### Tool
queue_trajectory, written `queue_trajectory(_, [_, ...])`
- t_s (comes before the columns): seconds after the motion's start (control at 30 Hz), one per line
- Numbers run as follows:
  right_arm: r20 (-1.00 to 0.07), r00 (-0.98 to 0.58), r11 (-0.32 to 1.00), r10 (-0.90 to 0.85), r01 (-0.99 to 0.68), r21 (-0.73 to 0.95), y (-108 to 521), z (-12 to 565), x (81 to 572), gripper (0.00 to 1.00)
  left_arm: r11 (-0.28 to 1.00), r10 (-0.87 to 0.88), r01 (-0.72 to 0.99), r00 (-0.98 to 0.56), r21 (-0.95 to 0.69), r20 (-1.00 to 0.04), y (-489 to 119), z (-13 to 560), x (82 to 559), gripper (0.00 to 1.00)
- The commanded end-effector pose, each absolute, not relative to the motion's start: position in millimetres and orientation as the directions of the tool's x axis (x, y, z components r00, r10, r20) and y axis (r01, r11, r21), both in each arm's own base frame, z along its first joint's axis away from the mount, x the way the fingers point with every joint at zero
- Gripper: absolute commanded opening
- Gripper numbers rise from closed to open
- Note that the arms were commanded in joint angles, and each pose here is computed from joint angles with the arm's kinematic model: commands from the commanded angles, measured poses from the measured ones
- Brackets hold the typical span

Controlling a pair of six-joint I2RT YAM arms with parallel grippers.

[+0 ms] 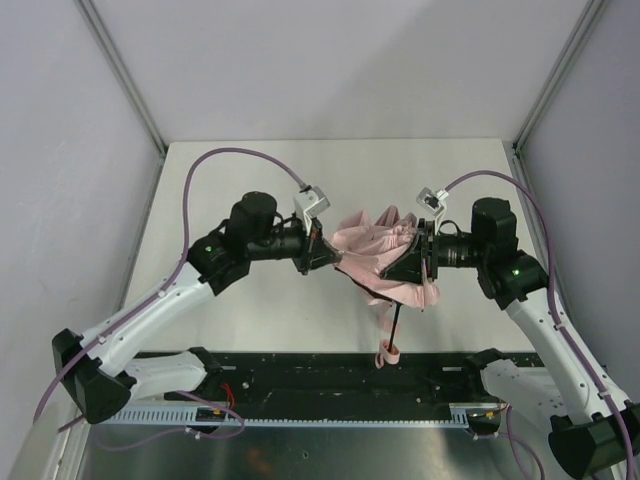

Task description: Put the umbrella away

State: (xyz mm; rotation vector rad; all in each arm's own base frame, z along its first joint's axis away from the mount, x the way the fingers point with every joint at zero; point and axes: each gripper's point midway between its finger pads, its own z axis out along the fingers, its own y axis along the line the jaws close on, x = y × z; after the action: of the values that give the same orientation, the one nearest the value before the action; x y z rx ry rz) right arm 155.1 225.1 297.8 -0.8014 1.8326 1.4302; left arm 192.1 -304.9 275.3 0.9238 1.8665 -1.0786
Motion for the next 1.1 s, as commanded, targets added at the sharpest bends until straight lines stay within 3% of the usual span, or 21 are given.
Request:
queue_trajectory(0.0, [-0.856,-0.512,0.104,-0.078,-0.858,0.504,223.7,325.6,131.1,0.00,0.499,0.200,0.844,-0.333,-0.197,-0.921,-270.2,290.6,215.5,0.01])
queue_trajectory(0.2, [-0.863,-0.502,0.091,-0.053,-0.863,0.496,224.3,335.1,133.1,0.00,0.403,0.198,0.896,-0.287,-0.189,-0.937,-267.6,296.6,191.4,0.00])
queue_trajectory(0.37, [-0.866,-0.498,-0.005,-0.055,-0.867,0.499,224.6,348.8,121.6,0.00,0.478,0.215,0.874,-0.208,-0.083,-0.954,-244.6,287.8,194.3,0.00])
queue_trajectory(0.5, [-0.886,-0.462,-0.018,-0.031,-0.886,0.463,222.5,360.4,116.7,0.00,0.461,0.192,0.884,-0.188,-0.081,-0.963,-239.5,292.9,182.9,0.00])
queue_trajectory(0.53, [-0.888,-0.459,-0.014,-0.026,-0.888,0.459,221.6,361.5,117.4,0.00,0.461,0.177,0.883,-0.188,-0.088,-0.966,-238.5,297.6,181.3,0.13])
queue_trajectory(0.63, [-0.888,-0.459,-0.003,-0.019,-0.889,0.459,220.2,362.2,119.3,0.00,0.444,0.103,0.878,-0.246,-0.177,-0.964,-241.6,311.3,176.8,0.71])
queue_trajectory(0.67, [-0.889,-0.458,0.006,-0.017,-0.889,0.458,220.0,361.6,120.6,0.00,0.418,0.085,0.884,-0.269,-0.211,-0.959,-244.7,315.4,173.7,0.85])
queue_trajectory(0.7, [-0.890,-0.457,0.013,-0.015,-0.890,0.456,219.7,361.1,121.4,0.00,0.387,0.070,0.889,-0.294,-0.245,-0.953,-248.4,319.2,170.3,0.92])
queue_trajectory(0.77, [-0.891,-0.455,0.021,-0.013,-0.891,0.454,219.5,360.5,121.9,0.00,0.320,0.044,0.895,-0.340,-0.310,-0.939,-256.4,326.7,162.6,0.98])
queue_trajectory(0.93, [-0.895,-0.445,0.036,-0.008,-0.895,0.445,218.9,360.3,122.7,0.00,0.085,-0.002,0.898,-0.433,-0.431,-0.902,-277.4,337.7,134.1,0.99])
queue_trajectory(1.07, [-0.897,-0.442,0.035,-0.008,-0.897,0.441,218.8,360.3,122.2,0.00,0.019,-0.037,0.903,-0.428,-0.429,-0.903,-285.4,344.6,125.0,0.99])
